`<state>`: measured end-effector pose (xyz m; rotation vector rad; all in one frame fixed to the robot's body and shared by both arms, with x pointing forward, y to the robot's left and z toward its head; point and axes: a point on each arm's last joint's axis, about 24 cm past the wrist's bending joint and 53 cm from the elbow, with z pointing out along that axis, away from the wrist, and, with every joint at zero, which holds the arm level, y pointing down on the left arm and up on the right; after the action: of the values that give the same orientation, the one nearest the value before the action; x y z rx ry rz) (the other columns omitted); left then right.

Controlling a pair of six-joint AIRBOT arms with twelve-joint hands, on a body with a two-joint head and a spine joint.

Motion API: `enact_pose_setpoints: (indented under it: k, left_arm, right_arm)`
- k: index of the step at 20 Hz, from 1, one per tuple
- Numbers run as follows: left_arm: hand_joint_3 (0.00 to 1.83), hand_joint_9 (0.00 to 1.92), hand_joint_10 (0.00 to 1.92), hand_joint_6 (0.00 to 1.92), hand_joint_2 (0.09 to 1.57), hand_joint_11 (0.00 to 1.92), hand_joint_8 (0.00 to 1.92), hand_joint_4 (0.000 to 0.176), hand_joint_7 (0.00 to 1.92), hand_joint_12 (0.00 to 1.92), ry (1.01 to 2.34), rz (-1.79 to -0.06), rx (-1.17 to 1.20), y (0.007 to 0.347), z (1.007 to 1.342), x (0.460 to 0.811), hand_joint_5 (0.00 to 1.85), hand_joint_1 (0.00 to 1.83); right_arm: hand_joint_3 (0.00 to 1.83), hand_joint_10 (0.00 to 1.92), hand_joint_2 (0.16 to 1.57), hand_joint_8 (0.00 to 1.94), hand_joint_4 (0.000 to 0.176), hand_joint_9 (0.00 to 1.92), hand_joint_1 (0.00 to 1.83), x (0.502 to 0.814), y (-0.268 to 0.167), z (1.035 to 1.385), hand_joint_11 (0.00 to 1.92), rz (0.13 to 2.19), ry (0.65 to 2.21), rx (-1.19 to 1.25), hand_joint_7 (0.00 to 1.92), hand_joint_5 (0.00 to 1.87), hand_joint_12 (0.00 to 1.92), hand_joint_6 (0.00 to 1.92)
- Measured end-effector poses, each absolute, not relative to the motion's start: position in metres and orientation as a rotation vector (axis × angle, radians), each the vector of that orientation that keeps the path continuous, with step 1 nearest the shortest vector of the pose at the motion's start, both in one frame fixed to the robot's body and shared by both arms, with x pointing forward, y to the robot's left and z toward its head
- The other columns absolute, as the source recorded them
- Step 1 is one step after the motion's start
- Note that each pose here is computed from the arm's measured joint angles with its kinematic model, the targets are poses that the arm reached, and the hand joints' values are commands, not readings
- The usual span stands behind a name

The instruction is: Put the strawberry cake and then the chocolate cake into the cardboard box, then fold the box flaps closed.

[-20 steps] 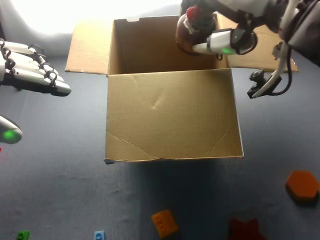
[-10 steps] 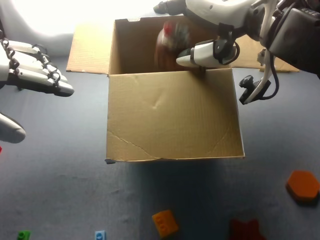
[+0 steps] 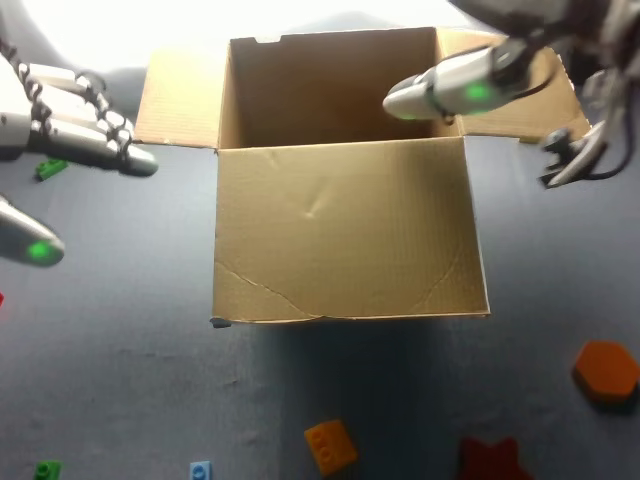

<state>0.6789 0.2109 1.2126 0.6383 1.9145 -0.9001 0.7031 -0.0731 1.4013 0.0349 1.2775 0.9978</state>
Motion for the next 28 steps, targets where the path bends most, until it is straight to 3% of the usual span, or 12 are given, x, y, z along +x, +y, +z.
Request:
enact_pose_setpoints:
  k: [3,5,8,12,15,19,21,23,24,28]
  left_arm:
    - [0.0,0.18,0.0,0.0,1.16,0.0,0.0,0.028,0.19,0.63,1.87,-0.896,0.645,0.207,1.23,0.685,0.16,0.0]
    - [0.0,0.18,0.0,0.0,1.16,0.0,0.0,0.032,0.18,0.65,1.827,-0.897,0.653,0.204,1.245,0.688,0.16,0.0]
    - [0.0,0.16,0.0,0.0,1.15,0.0,0.0,0.031,0.17,0.58,1.765,-0.904,0.668,0.194,1.268,0.692,0.15,0.0]
    - [0.0,0.21,0.02,0.01,1.16,0.0,0.01,0.02,0.2,0.76,1.742,-0.927,0.752,0.167,1.274,0.685,0.18,0.0]
    - [0.0,0.22,0.01,0.01,1.16,0.0,0.0,0.014,0.21,0.76,1.748,-0.921,0.8,0.152,1.269,0.685,0.2,0.0]
    - [0.0,0.24,0.01,0.0,1.16,0.0,0.01,0.009,0.24,0.72,1.737,-0.947,0.874,0.121,1.267,0.679,0.19,0.0]
    - [0.0,0.24,0.01,0.0,1.15,0.0,0.0,0.011,0.23,0.73,1.75,-0.929,0.92,0.112,1.256,0.678,0.19,0.0]
    - [0.0,0.24,0.0,0.0,1.16,0.0,0.0,0.024,0.22,0.73,1.752,-0.928,0.96,0.102,1.249,0.675,0.18,0.0]
    - [0.0,0.24,0.0,0.0,1.16,0.0,0.0,0.026,0.23,0.7,1.754,-0.926,0.98,0.097,1.243,0.674,0.19,0.0]
    - [0.0,0.22,0.0,0.0,1.16,0.0,0.0,0.018,0.21,0.66,1.792,-0.908,0.984,0.096,1.224,0.676,0.18,0.0]
  right_arm:
    - [0.01,0.0,0.94,0.0,0.025,0.03,0.52,0.697,-0.111,1.408,0.0,0.944,1.237,0.074,0.0,0.0,0.21,0.0]
    - [0.02,0.01,1.01,0.0,0.004,0.03,0.33,0.697,-0.137,1.406,0.0,0.893,1.218,0.101,0.01,0.0,0.16,0.0]
    - [0.02,0.0,1.08,0.0,0.0,0.02,0.02,0.705,-0.166,1.38,0.0,0.814,1.267,0.148,0.03,0.0,0.03,0.0]
    - [0.0,0.01,1.18,0.0,0.0,0.07,0.0,0.711,-0.175,1.331,0.0,0.697,1.36,0.109,0.07,0.03,0.21,0.01]
    - [0.0,0.01,1.2,0.0,0.0,0.09,0.0,0.716,-0.185,1.294,0.0,0.609,1.421,0.099,0.11,0.06,0.34,0.01]
    - [0.0,0.02,1.22,0.01,0.0,0.15,0.0,0.735,-0.229,1.252,0.0,0.528,1.49,0.278,0.17,0.1,0.47,0.01]
    - [0.0,0.0,1.22,0.0,0.0,0.12,0.0,0.736,-0.237,1.247,0.0,0.499,1.493,0.279,0.13,0.08,0.39,0.0]
    - [0.0,0.0,1.21,0.0,0.0,0.09,0.0,0.734,-0.237,1.239,0.0,0.475,1.508,0.25,0.11,0.06,0.33,0.0]
    - [0.0,0.01,1.21,0.01,0.0,0.08,0.0,0.733,-0.233,1.224,0.0,0.471,1.552,0.227,0.1,0.06,0.19,0.0]
    - [0.0,0.01,1.21,0.0,0.0,0.08,0.0,0.723,-0.204,1.177,0.0,0.515,1.711,0.148,0.11,0.08,0.08,0.01]
